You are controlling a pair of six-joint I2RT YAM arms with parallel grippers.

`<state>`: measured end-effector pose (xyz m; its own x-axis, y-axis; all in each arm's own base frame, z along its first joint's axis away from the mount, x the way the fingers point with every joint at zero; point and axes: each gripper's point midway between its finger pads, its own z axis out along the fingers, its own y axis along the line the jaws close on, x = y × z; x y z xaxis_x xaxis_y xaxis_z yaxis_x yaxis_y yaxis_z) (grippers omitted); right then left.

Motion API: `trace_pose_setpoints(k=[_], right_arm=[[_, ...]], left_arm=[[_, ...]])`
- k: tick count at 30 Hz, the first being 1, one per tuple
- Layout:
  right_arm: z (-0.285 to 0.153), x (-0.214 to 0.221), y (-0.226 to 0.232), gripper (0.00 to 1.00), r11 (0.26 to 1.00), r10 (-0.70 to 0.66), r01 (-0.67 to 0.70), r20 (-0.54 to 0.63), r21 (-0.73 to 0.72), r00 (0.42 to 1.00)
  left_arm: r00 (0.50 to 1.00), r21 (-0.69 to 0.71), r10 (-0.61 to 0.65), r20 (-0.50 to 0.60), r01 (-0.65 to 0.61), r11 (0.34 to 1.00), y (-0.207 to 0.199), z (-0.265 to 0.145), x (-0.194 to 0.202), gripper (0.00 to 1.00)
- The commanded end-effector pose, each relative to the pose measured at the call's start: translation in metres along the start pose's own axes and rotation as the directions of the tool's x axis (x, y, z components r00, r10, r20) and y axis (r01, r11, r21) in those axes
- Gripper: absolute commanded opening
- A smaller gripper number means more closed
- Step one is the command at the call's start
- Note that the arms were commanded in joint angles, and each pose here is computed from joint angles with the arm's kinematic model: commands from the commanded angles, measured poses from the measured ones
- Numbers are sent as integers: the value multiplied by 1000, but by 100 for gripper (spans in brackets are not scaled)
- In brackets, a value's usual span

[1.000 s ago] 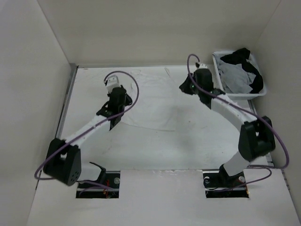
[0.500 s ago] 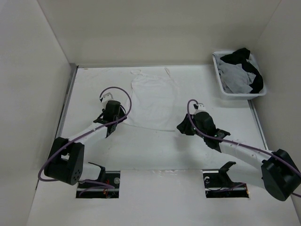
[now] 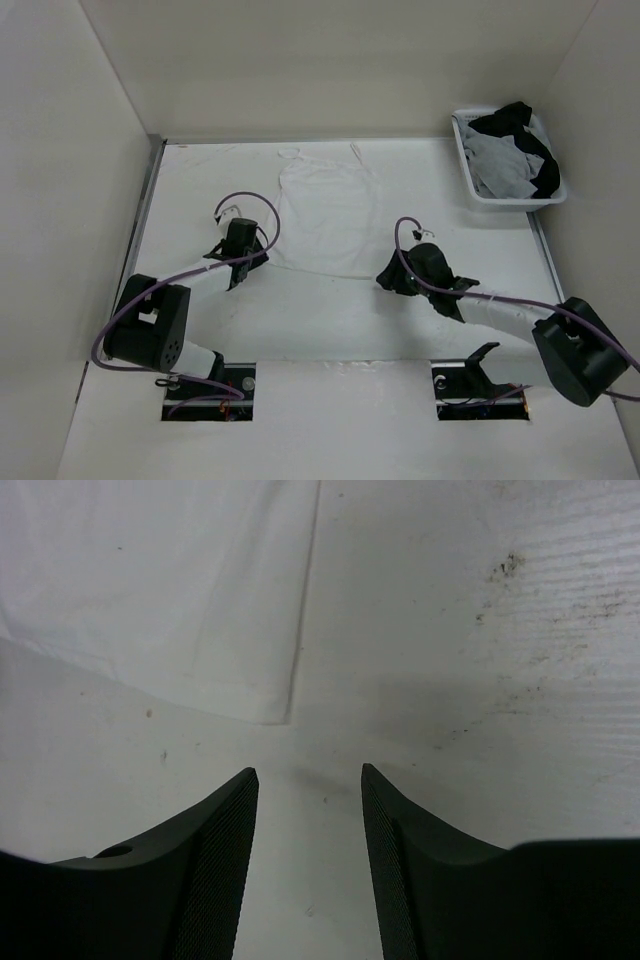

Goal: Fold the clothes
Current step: Flatten the tank top out

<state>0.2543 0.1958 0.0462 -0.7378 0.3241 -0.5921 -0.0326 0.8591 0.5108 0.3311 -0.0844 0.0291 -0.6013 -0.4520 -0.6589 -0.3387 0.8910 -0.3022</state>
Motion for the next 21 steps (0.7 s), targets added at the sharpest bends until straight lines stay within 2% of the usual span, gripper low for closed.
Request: trace_pose_setpoints(k=[1, 5, 10, 21], right_arm=[[9, -16, 17, 51, 998, 36, -34, 42, -47, 998], [18, -12, 25, 53, 995, 58, -56, 19, -84, 998], [29, -13, 30, 51, 987, 108, -107, -2, -120, 994], [42, -10, 32, 19, 980, 153, -154, -18, -123, 988]], left_arm=[[1000, 25, -17, 8, 17, 1000, -7, 4, -1, 30], [1000, 19, -22, 9, 22, 1000, -4, 5, -2, 17], [999, 13, -35, 11, 35, 999, -2, 5, -2, 11], [998, 30, -53, 30, 52, 998, -2, -4, -7, 5]])
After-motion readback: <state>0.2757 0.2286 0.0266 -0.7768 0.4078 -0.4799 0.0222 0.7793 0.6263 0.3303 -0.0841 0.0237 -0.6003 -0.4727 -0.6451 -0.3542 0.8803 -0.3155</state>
